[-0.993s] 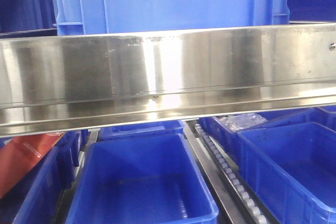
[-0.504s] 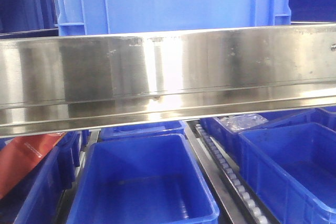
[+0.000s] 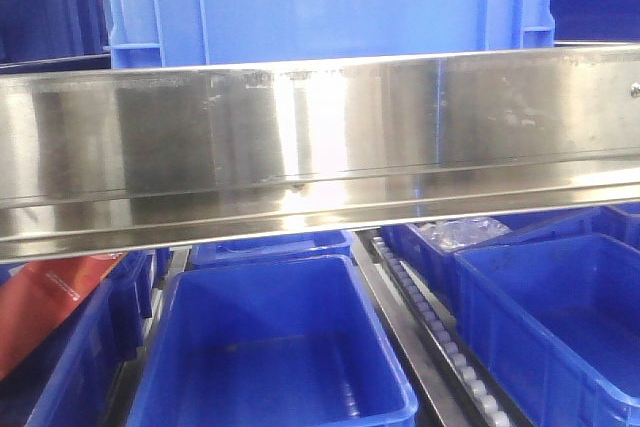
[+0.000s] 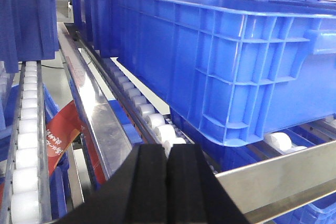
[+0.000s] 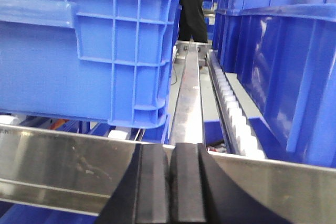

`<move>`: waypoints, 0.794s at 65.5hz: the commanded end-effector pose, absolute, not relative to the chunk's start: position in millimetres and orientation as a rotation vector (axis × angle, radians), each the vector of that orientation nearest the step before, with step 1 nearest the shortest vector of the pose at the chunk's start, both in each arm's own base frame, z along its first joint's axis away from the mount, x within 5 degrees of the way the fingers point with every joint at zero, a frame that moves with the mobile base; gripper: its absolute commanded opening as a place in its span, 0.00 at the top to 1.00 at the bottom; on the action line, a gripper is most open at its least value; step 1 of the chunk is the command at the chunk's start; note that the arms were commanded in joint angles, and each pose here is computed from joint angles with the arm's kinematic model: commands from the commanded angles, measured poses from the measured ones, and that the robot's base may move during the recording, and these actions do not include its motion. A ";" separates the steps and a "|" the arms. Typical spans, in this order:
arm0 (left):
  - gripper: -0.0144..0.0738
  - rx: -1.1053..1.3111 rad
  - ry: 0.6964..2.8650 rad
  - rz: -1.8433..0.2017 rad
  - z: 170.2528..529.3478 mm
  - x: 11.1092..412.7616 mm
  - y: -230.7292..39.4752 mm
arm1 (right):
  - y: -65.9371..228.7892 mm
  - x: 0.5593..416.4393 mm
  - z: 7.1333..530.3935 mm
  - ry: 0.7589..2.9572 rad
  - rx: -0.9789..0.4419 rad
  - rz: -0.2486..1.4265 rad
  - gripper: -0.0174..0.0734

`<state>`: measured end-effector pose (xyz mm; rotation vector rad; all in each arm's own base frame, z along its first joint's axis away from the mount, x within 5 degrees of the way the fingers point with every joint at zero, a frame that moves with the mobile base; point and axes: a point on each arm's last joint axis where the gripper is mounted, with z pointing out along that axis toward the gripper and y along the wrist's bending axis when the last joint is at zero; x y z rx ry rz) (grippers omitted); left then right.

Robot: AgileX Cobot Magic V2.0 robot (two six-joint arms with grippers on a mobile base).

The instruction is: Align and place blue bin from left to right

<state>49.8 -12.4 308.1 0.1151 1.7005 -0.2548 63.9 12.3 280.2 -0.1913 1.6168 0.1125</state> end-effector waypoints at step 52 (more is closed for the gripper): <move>0.96 0.057 1.587 -0.151 291.0 46.6 -5.9 | 12.0 62.9 284.8 1.557 -0.198 0.099 0.88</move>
